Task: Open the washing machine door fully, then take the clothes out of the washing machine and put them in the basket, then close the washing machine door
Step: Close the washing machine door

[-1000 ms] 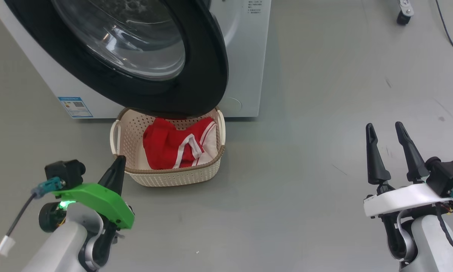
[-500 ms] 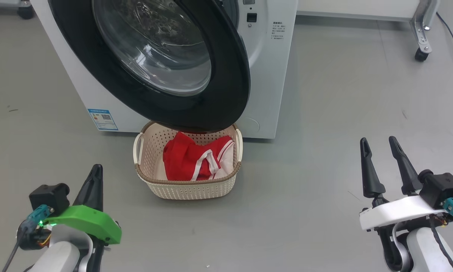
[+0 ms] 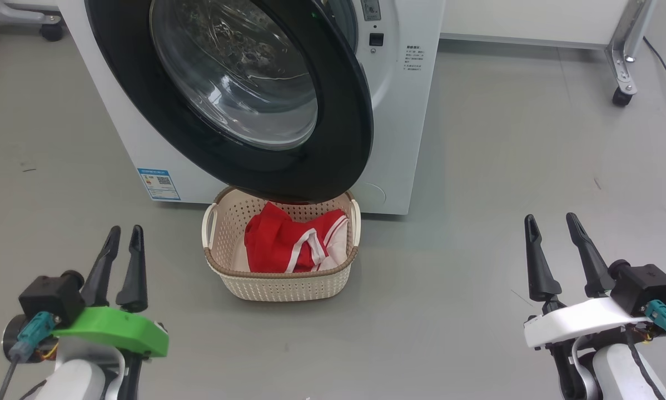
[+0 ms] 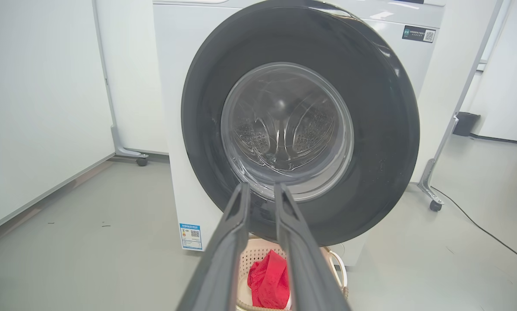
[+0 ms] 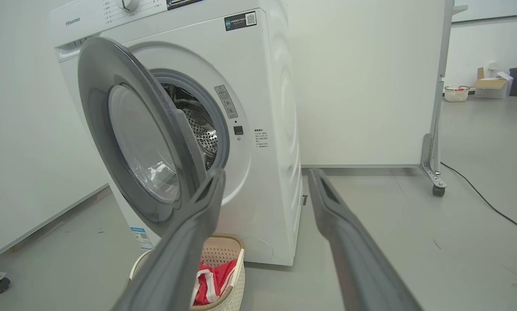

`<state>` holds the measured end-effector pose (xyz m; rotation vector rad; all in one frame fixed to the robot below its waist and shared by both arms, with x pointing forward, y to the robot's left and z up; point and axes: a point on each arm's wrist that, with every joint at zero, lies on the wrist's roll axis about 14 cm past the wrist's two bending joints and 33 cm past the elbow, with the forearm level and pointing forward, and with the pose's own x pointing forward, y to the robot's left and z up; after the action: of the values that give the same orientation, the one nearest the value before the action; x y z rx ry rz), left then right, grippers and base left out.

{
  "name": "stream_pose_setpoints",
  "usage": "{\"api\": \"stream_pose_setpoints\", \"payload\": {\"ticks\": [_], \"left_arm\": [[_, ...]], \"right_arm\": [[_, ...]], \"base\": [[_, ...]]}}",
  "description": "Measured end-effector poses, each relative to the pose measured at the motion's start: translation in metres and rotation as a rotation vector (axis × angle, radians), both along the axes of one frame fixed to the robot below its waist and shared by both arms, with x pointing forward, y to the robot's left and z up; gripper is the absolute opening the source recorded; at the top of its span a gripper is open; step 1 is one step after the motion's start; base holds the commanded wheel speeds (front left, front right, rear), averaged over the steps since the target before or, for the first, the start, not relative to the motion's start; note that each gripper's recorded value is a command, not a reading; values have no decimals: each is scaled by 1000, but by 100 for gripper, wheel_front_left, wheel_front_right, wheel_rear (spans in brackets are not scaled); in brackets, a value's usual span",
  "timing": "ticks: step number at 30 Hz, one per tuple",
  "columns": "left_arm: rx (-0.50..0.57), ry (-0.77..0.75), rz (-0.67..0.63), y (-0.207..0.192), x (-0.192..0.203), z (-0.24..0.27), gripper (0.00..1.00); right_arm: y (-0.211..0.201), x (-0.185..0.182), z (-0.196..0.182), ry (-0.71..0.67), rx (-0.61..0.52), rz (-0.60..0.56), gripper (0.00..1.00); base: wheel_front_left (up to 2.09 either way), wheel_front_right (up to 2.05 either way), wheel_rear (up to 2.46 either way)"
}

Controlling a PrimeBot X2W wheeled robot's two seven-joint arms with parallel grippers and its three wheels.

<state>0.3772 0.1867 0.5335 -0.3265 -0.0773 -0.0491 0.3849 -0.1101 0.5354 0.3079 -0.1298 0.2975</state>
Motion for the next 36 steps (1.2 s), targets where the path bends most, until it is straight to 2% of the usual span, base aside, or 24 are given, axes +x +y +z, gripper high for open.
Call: {"api": "stream_pose_setpoints", "payload": {"ticks": [1,11,36], "left_arm": [[-2,-5,5,1,-1,1,100],[10,22,5,-7,-18,-14,100],[12,30,2,-20,-28,-21,100]], "right_arm": [[0,0,0,0,0,0,100],[-2,0,-2,4,-2,-10,100],[-4,0,-7,15,-15,-13,100]], "base": [[0,0,0],[0,0,0],[0,0,0]]}}
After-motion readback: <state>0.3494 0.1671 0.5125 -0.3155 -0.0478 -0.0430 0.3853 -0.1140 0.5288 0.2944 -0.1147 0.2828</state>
